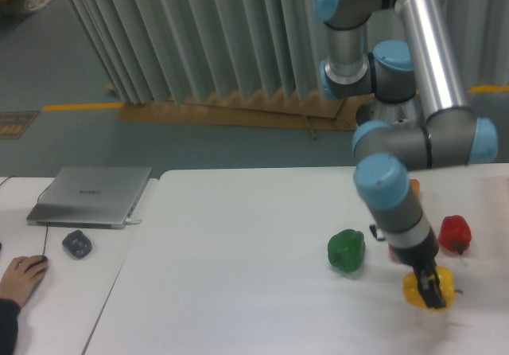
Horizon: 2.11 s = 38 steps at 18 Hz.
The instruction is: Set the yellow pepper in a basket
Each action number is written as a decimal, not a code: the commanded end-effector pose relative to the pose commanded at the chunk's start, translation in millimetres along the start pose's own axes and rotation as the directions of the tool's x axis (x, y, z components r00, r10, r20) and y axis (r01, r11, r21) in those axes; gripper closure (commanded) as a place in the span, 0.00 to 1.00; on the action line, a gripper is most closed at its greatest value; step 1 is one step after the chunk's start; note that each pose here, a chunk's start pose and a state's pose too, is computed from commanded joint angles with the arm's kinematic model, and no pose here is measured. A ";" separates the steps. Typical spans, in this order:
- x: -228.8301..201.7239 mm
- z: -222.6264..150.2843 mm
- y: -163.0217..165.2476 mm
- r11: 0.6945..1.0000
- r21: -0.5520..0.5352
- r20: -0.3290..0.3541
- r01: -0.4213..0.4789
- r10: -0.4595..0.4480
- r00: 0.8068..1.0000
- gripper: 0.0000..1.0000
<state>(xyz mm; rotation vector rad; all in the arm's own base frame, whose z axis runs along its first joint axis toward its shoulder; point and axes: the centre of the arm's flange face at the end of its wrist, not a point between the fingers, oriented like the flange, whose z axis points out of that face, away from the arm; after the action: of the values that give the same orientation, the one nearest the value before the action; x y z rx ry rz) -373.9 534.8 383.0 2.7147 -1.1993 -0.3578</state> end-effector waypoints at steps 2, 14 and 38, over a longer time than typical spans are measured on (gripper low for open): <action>18.2 -8.4 27.3 0.998 0.021 -0.001 0.055 -0.055 0.998 0.80; 64.1 28.5 270.1 0.990 0.141 -0.051 0.022 -0.015 0.999 0.79; 56.3 105.4 301.4 0.988 0.131 -0.037 0.083 -0.079 0.996 0.00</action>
<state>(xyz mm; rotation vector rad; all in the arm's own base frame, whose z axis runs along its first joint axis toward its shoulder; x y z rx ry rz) -579.3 287.1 343.4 2.8772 -1.1461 -0.2524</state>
